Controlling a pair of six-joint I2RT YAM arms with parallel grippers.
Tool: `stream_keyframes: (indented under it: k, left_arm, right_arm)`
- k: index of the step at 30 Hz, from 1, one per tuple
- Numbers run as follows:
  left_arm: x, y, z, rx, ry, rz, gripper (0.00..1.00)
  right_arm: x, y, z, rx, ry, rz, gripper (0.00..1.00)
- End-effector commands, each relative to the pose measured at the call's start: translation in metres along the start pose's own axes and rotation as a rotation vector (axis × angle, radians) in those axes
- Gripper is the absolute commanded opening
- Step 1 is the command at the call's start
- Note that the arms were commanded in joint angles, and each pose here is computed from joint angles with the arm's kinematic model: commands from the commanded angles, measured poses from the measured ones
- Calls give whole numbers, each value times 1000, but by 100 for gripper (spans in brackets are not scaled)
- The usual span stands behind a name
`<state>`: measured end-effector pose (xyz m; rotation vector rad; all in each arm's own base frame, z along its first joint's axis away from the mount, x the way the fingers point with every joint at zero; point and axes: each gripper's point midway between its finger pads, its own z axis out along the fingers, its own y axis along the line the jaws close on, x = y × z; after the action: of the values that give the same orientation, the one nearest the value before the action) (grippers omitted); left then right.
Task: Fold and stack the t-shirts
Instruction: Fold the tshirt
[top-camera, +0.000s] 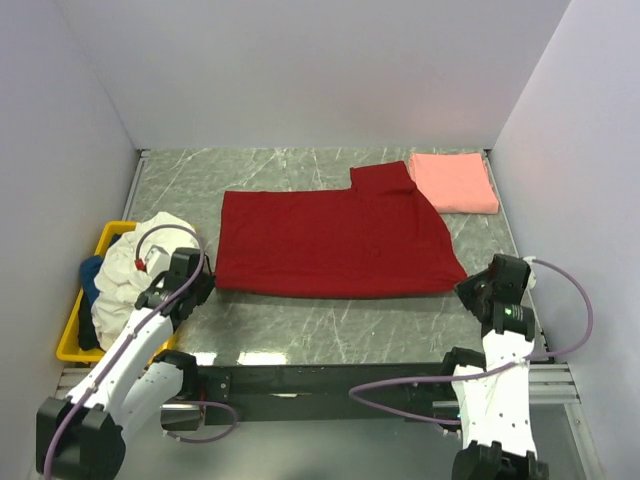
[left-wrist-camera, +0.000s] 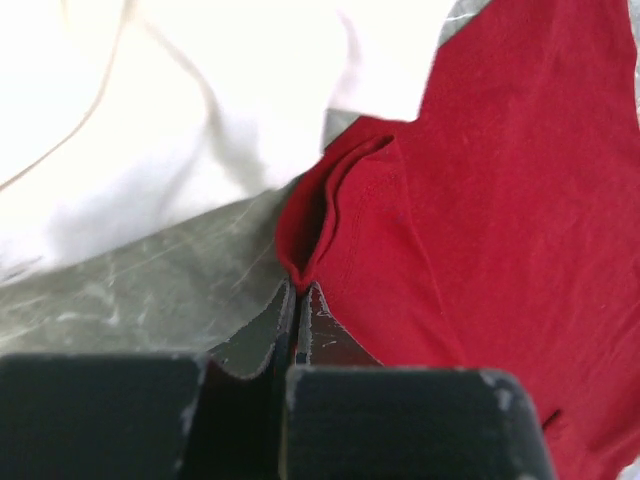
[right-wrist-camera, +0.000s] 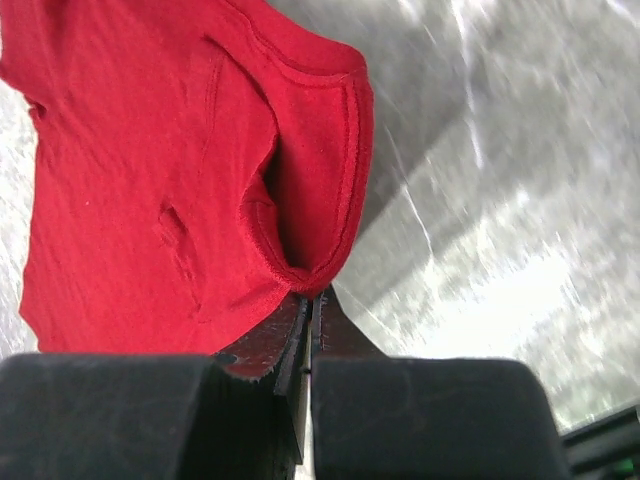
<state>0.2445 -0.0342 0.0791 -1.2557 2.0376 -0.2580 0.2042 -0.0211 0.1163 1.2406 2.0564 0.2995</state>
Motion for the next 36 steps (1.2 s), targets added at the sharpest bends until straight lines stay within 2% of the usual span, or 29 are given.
stream_keyframes:
  k: [1,5,6,7,8,10,11,13,14,15,16,19,20,22,23,25,29,31,32,34,36]
  left_arm:
    - [2,16,-4,-33,-3,-35,1]
    - [5,20,-6,-25,2,-41,1]
    - [7,22,-6,-27,8,-39,1]
    - [9,22,-7,-22,21,-38,3]
    - [10,23,-7,-20,25,-30,13]
    - [11,19,-10,1,35,-12,29]
    - [7,15,-14,22,26,-10,46]
    - [-2,1,-23,74,6,17,62]
    - [-8,-8,-28,109,-9,21,64]
    - [-19,-26,-38,162,-33,13,65]
    - [-24,-35,-42,185,-43,38,65]
    - [-46,-72,-50,208,-84,79,65]
    - [-45,-77,-38,165,-72,108,65]
    - [-63,-113,-41,198,-104,107,64]
    - [-58,-119,-22,154,-84,141,63]
    - [-71,-152,-18,173,-106,150,62]
    - [-81,-198,29,75,-112,222,57]
    - [-76,-202,59,15,-101,272,53]
    - [-84,-219,60,31,-117,271,52]
    - [-76,-221,87,-8,-90,308,51]
    - [-83,-238,96,4,-103,321,51]
  right_arm:
    - [6,-14,-9,43,-2,33,1]
    - [4,-14,-17,49,-8,25,21]
    - [3,-13,-19,56,-9,25,36]
    - [3,-13,-20,56,-4,22,44]
    - [2,-12,-21,55,-7,19,61]
    - [0,-9,-24,50,-5,8,73]
    - [-2,-6,-25,35,-8,-8,82]
    - [-10,14,-27,-44,-19,-37,83]
    - [-14,23,-29,-84,-27,-60,84]
    - [-10,38,-29,-157,12,-81,84]
    - [-19,57,-28,-241,-19,-104,84]
    - [-30,89,-23,-353,-15,-142,84]
    - [-33,95,-20,-360,-12,-143,84]
    - [-47,112,-8,-364,-13,-156,84]
    - [-47,121,-3,-368,-1,-162,82]
    - [-59,143,13,-365,1,-181,81]
    - [-71,201,50,-318,-8,-326,78]
    - [-75,217,65,-285,1,-368,76]
    - [-84,236,79,-281,-6,-397,74]
    - [-83,256,94,-290,4,-443,70]
    - [-88,277,120,-270,17,-470,68]
